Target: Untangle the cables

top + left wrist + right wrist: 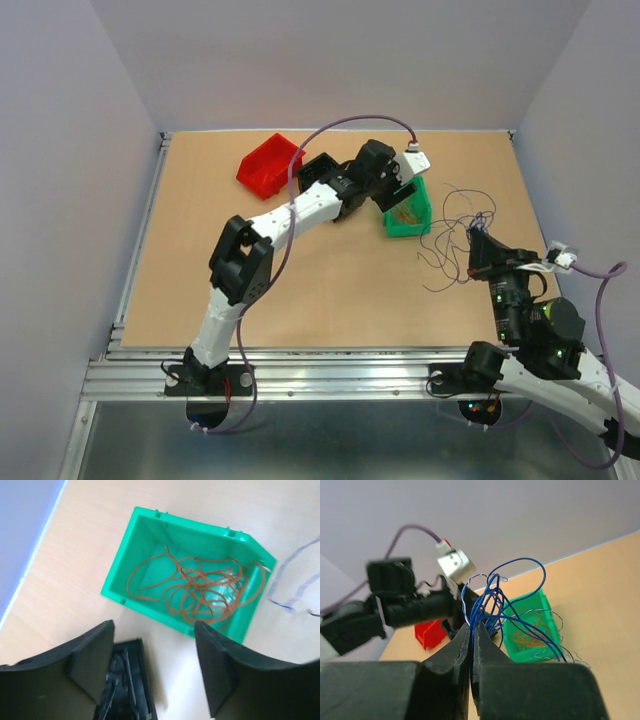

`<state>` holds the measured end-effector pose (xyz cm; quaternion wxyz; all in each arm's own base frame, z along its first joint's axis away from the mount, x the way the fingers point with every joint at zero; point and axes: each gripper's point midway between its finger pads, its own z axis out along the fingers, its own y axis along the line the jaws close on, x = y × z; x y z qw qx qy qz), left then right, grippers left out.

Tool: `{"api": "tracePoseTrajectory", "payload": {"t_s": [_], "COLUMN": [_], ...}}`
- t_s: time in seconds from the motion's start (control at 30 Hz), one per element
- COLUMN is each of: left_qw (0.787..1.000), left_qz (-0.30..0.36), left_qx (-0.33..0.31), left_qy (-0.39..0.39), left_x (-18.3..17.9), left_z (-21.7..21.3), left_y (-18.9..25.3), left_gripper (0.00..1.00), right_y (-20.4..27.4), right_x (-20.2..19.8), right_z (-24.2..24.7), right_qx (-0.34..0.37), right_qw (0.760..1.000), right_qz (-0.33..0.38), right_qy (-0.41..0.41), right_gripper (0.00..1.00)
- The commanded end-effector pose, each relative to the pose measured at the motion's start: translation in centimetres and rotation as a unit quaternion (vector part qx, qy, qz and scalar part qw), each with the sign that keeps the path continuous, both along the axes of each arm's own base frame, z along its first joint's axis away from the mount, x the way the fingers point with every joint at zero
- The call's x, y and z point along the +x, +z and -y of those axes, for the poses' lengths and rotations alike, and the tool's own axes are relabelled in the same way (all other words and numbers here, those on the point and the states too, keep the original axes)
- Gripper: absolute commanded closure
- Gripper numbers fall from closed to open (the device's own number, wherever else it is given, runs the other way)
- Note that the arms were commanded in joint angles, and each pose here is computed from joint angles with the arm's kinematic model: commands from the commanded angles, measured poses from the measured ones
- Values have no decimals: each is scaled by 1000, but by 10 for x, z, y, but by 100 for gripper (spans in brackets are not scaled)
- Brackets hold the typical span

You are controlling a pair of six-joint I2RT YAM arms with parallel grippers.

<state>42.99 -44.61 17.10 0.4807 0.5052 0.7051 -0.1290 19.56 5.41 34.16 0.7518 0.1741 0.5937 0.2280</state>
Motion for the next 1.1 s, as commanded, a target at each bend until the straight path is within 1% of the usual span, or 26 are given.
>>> {"api": "tracePoseTrajectory", "payload": {"t_s": [0.0,0.03,0.07,0.1,0.17,0.2,0.23,0.27,0.3,0.33,0.37,0.4,0.43,0.47,0.5,0.53,0.57,0.6,0.63,0.7,0.8,0.87,0.9,0.97,1.07], "left_qw": [989,988,986,983,979,976,975,968,965,962,956,954,950,949,947,943,941,943,937,937,934,927,926,917,904], "left_qz": [87,86,85,84,83,95,88,116,125,113,142,146,151,159,160,142,151,128,122,112,91,71,46,34,7], "left_qx": [-120,-128,-139,-160,-173,-182,-177,-192,-196,-195,-199,-198,-199,-194,-191,-188,-177,-168,-168,-161,-161,-156,-154,-153,-148], "left_qy": [-11,-16,-21,-36,-61,-75,-97,-112,-124,-153,-162,-169,-187,-192,-202,-233,-245,-258,-282,-289,-306,-335,-340,-367,-402], "left_x": [-33,-40,-47,-62,-80,-88,-96,-116,-124,-139,-152,-159,-174,-176,-181,-195,-195,-202,-208,-209,-210,-217,-221,-224,-233], "left_z": [-42,-52,-63,-85,-110,-120,-133,-148,-156,-161,-174,-179,-184,-189,-192,-192,-196,-197,-196,-197,-195,-192,-193,-190,-190], "left_y": [152,158,165,177,183,189,172,194,197,183,198,197,198,198,197,191,188,177,175,167,153,139,132,127,118], "left_gripper": [18,15,14,11,6,5,2,1,1,1,1,1,1,1,1,1,1,1,1,1,1,1,1,1,1], "right_y": [32,40,40,37,38,45,39,39,48,39,42,46,48,45,47,50,49,51,53,54,56,54,56,51,51], "right_x": [-1,-2,-2,0,1,0,3,2,2,2,1,0,-5,-6,-9,-19,-20,-24,-28,-36,-40,-37,-35,-32,-33], "right_z": [-49,-56,-65,-85,-104,-112,-131,-141,-148,-169,-177,-186,-197,-209,-217,-226,-236,-241,-245,-256,-262,-267,-268,-275,-284], "right_qx": [-29,-33,-45,-69,-91,-98,-122,-131,-134,-156,-162,-165,-168,-174,-176,-180,-184,-188,-190,-200,-205,-212,-224,-236,-245], "right_qw": [994,992,990,985,978,975,967,962,959,947,942,937,927,919,912,897,889,881,873,855,844,841,840,835,824], "right_qz": [32,37,38,34,34,40,34,34,42,37,42,50,61,66,74,91,98,109,118,144,174,178,188,187,204], "right_qy": [98,113,128,156,183,196,221,236,247,277,292,303,330,346,363,393,408,421,432,457,465,464,457,461,469], "right_gripper": [100,99,99,99,99,99,99,99,99,99,99,99,99,99,99,99,99,99,99,99,99,99,100,99,99]}}
